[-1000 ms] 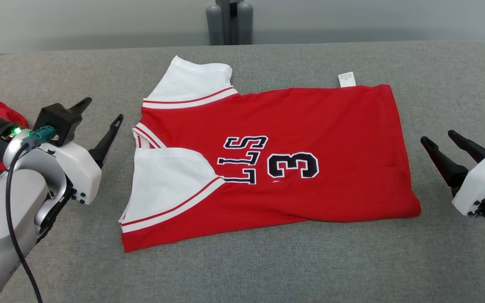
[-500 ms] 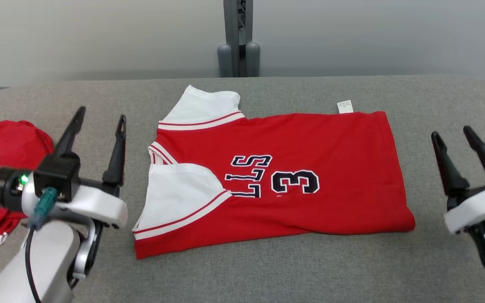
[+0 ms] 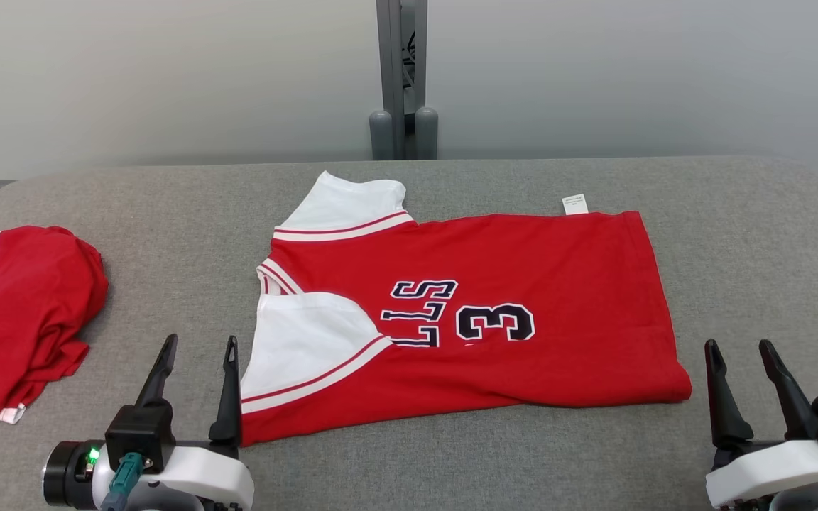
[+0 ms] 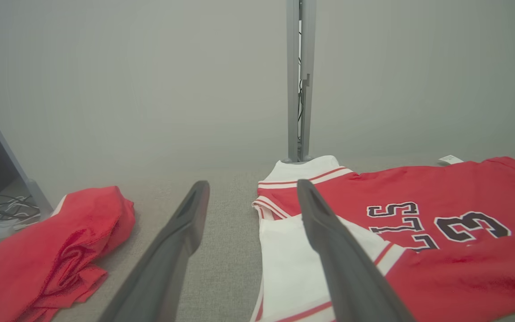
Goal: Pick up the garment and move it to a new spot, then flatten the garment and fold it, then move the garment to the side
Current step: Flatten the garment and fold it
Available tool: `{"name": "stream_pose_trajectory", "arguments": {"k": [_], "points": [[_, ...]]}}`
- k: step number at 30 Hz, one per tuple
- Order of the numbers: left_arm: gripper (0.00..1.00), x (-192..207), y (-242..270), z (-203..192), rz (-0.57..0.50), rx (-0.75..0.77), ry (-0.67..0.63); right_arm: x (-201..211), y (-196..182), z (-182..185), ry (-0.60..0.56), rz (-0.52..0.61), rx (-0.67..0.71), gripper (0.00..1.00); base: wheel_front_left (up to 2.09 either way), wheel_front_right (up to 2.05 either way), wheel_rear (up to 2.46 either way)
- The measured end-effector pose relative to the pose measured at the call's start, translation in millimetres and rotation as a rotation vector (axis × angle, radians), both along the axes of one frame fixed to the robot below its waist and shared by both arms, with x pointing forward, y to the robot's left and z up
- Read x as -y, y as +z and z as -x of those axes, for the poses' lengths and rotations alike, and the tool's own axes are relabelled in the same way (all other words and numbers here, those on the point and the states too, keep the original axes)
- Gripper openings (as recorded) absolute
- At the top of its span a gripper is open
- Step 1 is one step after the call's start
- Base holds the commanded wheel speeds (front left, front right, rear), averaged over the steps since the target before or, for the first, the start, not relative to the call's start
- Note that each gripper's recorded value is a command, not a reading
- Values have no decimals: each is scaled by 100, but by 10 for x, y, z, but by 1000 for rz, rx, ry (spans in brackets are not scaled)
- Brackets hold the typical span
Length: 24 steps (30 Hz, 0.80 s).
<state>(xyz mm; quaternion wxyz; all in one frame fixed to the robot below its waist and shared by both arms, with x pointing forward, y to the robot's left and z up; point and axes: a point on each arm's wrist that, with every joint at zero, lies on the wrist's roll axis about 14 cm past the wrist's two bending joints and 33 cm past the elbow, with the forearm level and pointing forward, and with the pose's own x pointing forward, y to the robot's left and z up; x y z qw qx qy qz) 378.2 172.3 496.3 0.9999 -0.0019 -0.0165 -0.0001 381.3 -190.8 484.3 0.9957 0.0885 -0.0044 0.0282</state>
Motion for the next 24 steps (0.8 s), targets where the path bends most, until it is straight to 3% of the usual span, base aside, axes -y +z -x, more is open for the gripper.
{"name": "stream_pose_trajectory", "arguments": {"k": [8, 13, 24], "points": [[100, -8, -192, 77, 22, -52, -8, -22, -161, 58, -9, -22, -49, 100, 0, 0, 0], [100, 32, -520, 121, 41, -156, -35, -80, -358, 72, -12, -95, -114, 100, 0, 0, 0], [100, 232, -1278, 267, 136, -437, -119, -23, -710, -11, -40, -143, -236, 100, 0, 0, 0]]}}
